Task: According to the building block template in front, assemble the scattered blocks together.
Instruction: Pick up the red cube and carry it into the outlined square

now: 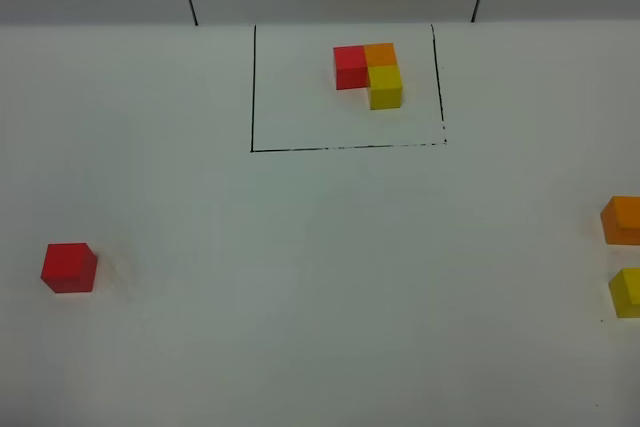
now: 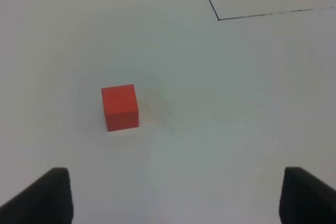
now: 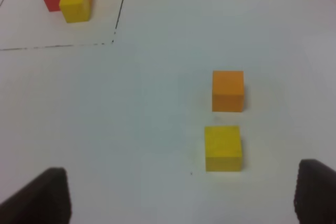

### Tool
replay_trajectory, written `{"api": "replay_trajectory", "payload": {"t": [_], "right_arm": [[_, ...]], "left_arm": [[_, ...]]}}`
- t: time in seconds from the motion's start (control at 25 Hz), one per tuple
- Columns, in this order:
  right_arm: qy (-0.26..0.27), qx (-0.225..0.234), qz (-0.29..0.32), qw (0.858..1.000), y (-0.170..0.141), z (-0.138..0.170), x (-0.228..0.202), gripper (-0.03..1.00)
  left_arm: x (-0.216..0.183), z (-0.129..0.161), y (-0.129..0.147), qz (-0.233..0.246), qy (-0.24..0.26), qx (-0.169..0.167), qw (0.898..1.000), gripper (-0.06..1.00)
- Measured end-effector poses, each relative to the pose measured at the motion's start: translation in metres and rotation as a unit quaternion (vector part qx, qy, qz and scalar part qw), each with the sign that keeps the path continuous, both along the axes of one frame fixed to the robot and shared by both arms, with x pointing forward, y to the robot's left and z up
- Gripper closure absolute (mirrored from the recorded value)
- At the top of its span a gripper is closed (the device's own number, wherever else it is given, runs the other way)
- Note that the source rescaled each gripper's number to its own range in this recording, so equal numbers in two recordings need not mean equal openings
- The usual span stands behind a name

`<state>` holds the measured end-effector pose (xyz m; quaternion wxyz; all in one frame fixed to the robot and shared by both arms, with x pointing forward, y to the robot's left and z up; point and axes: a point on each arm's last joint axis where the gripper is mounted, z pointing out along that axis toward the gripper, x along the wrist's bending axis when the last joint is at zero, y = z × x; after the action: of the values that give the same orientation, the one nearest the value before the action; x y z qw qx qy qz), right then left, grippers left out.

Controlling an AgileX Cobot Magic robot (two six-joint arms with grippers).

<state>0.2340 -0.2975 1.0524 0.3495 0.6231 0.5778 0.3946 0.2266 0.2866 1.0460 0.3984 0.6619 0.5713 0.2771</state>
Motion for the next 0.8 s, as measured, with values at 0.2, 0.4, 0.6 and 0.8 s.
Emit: {"api": "replay_trajectory", "payload": {"t": [0.2, 0.4, 0.6, 0.8], "right_arm": [[0.0, 0.0, 0.0, 1.0, 0.0, 0.0, 0.0, 0.24], [0.0, 0.001, 0.0, 1.0, 0.0, 0.0, 0.0, 0.24], [0.0, 0.001, 0.0, 1.0, 0.0, 0.0, 0.0, 0.24], [0.0, 0.001, 0.0, 1.0, 0.0, 0.0, 0.0, 0.24]], "left_arm": [[0.0, 0.0, 0.0, 0.0, 0.0, 0.0, 1.0, 0.24], [0.0, 0.0, 0.0, 0.0, 0.0, 0.0, 1.0, 0.24], [0.0, 0.0, 0.0, 0.0, 0.0, 0.0, 1.0, 0.24], [0.0, 0.0, 0.0, 0.0, 0.0, 0.0, 1.0, 0.24]]}}
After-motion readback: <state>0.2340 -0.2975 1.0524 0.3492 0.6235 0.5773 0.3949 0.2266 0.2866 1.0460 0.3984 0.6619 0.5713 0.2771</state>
